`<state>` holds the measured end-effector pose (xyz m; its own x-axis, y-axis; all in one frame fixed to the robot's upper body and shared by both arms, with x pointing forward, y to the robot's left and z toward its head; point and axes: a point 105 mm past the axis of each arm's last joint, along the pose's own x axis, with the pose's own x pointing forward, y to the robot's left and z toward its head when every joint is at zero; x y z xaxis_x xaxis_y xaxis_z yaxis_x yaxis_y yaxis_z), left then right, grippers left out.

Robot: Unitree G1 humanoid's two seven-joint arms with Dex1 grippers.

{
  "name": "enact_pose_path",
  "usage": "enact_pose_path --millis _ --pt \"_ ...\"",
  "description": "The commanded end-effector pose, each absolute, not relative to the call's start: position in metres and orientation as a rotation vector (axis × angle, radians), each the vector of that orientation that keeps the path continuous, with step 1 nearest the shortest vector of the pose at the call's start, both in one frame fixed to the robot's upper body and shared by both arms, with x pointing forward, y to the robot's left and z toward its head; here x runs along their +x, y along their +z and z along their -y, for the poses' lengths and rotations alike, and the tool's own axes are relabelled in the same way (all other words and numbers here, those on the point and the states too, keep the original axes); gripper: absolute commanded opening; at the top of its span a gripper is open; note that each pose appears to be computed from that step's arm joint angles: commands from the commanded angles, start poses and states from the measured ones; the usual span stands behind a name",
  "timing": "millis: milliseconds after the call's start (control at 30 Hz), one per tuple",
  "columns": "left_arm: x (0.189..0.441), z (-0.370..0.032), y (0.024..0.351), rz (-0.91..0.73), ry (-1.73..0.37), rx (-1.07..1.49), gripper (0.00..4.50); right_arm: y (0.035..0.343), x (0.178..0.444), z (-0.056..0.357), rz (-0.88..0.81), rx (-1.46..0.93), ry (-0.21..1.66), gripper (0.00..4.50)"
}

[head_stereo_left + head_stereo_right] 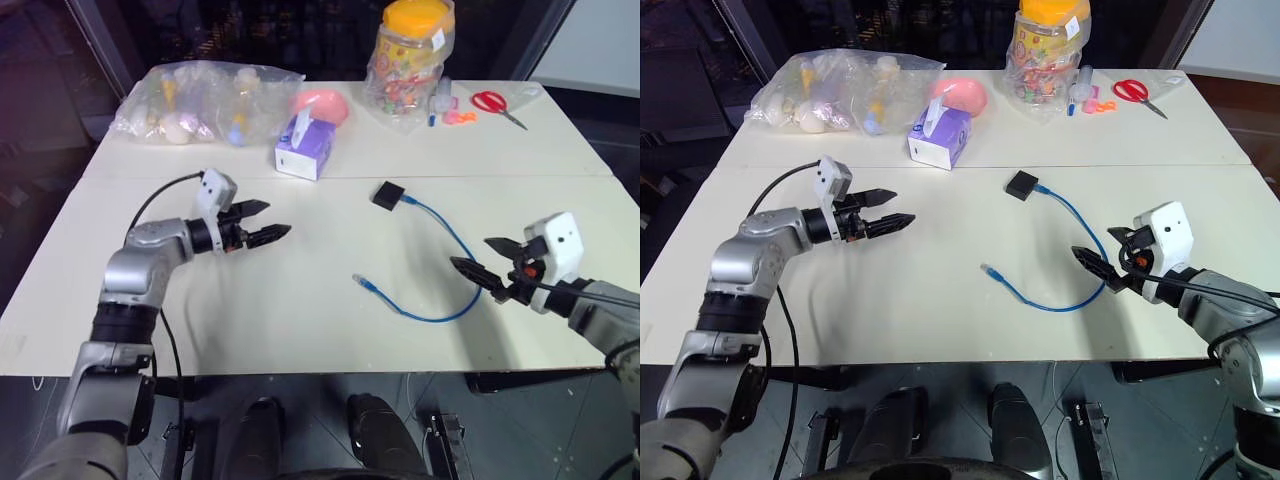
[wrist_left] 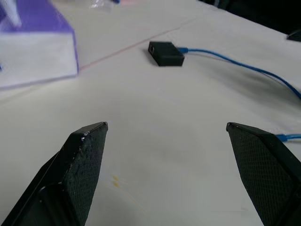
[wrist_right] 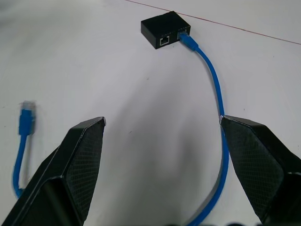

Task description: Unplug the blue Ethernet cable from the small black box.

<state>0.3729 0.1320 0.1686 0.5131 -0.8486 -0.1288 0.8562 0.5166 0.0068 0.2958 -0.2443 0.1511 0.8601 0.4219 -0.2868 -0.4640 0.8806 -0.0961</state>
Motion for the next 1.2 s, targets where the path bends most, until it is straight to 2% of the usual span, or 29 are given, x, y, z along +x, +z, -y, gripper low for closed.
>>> enact_pose_path --millis 33,167,333,533,833,933,1033,1100,1133,1200 --pt "0.370 -0.125 0.194 -0.092 -1.151 0.128 4.20 0.154 0.317 0.247 -0.241 -0.235 0.476 4.07" --pt "0.363 -0.115 0.202 -0.139 -1.284 0.174 4.20 0.142 0.371 0.251 -0.251 -0.243 0.474 4.07" --pt "0.355 -0.107 0.201 -0.128 -1.299 0.153 4.20 0.138 0.418 0.235 -0.260 -0.303 0.506 4.07" --pt "0.354 -0.111 0.207 -0.065 -1.190 0.112 4.20 0.133 0.440 0.208 -0.283 -0.358 0.567 4.07" --pt "0.348 -0.120 0.208 -0.081 -1.152 0.101 4.20 0.127 0.450 0.192 -0.308 -0.392 0.552 4.07" --pt "0.349 -0.123 0.208 -0.089 -1.143 0.106 4.25 0.126 0.450 0.188 -0.313 -0.424 0.563 3.23" --pt "0.349 -0.123 0.208 -0.089 -1.140 0.106 4.25 0.120 0.449 0.189 -0.336 -0.437 0.560 1.75" --pt "0.349 -0.121 0.207 -0.087 -1.139 0.106 4.25 0.113 0.447 0.192 -0.369 -0.442 0.557 0.53" --pt "0.349 -0.120 0.207 -0.086 -1.138 0.106 4.25 0.109 0.445 0.194 -0.388 -0.447 0.560 0.23" --pt "0.349 -0.119 0.206 -0.085 -1.137 0.105 4.25 0.106 0.444 0.196 -0.406 -0.461 0.558 0.10"
